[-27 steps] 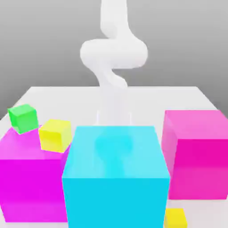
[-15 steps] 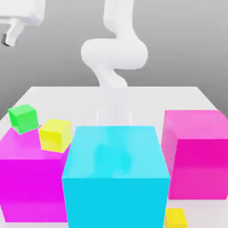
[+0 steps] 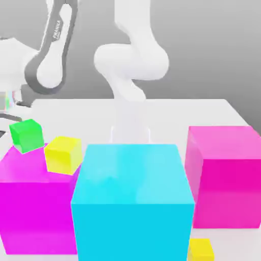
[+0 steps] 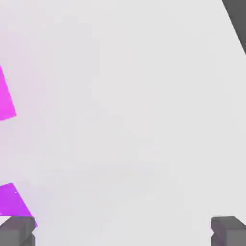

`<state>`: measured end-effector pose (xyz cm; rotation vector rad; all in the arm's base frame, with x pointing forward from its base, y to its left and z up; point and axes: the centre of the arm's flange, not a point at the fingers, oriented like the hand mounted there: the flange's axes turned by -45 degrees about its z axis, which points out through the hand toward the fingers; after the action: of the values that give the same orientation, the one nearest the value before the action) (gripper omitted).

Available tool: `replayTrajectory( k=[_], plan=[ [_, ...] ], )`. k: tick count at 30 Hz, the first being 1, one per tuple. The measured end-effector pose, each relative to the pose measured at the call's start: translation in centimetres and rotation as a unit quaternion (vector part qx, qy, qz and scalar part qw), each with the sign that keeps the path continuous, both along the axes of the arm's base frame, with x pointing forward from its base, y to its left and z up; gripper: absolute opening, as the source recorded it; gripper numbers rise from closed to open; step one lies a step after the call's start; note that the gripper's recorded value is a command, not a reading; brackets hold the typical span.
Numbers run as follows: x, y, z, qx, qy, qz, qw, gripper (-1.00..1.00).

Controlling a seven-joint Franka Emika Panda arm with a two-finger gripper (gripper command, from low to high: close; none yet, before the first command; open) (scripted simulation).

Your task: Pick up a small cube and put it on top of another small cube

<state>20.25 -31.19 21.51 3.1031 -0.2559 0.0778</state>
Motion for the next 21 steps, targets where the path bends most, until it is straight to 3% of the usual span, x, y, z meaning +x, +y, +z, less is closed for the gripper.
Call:
replayTrajectory(
  k=[4, 11, 12, 21],
  plan=[
    [3.4, 6.8, -2.3, 0.009, 0.023, 0.178, 0.984, 0.00],
    [3.0, 7.1, -7.9, 0.009, 0.027, 0.191, 0.981, 0.00],
    [3.0, 7.1, -8.4, 0.010, 0.027, 0.191, 0.981, -1.00],
    [3.1, 7.0, -7.1, 0.011, 0.027, 0.191, 0.981, -1.00]
  ],
)
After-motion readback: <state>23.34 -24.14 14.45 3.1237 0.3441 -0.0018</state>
